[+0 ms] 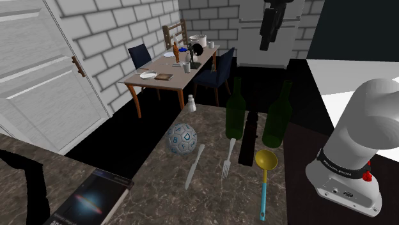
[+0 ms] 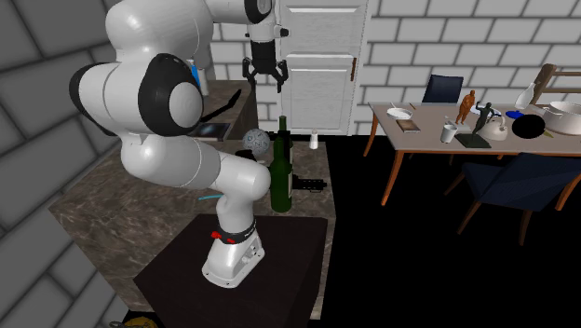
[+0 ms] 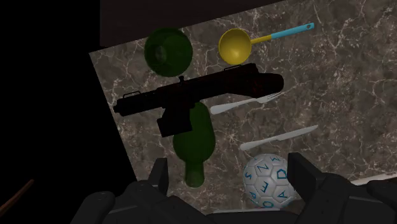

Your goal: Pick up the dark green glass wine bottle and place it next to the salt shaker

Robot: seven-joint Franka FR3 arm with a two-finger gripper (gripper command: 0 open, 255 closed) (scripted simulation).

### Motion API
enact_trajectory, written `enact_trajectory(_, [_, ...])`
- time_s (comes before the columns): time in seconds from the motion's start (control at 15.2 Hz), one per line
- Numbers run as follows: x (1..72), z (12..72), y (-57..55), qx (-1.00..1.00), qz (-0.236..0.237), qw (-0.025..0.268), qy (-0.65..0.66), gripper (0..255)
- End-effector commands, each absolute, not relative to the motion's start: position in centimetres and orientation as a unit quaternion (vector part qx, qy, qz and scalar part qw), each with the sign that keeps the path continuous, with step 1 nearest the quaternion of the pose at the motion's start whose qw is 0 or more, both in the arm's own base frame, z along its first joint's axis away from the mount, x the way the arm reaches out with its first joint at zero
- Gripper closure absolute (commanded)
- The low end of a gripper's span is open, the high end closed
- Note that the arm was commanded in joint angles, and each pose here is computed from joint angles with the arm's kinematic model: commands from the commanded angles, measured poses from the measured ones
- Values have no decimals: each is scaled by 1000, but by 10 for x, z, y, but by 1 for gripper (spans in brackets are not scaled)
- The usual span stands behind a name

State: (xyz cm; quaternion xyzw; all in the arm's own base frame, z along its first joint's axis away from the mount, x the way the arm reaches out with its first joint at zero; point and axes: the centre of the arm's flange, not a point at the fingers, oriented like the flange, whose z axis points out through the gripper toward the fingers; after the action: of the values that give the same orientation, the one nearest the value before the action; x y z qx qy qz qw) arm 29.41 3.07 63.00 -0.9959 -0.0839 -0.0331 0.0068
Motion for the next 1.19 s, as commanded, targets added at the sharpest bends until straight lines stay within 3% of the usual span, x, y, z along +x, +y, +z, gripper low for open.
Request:
enact_trajectory(0.0, [294, 630, 31, -996, -33, 7, -84, 0])
enact_trajectory(0.79, [254, 505, -46, -993, 15, 11, -114, 0])
enact_trajectory(1.12, [253, 479, -46, -993, 15, 11, -114, 0])
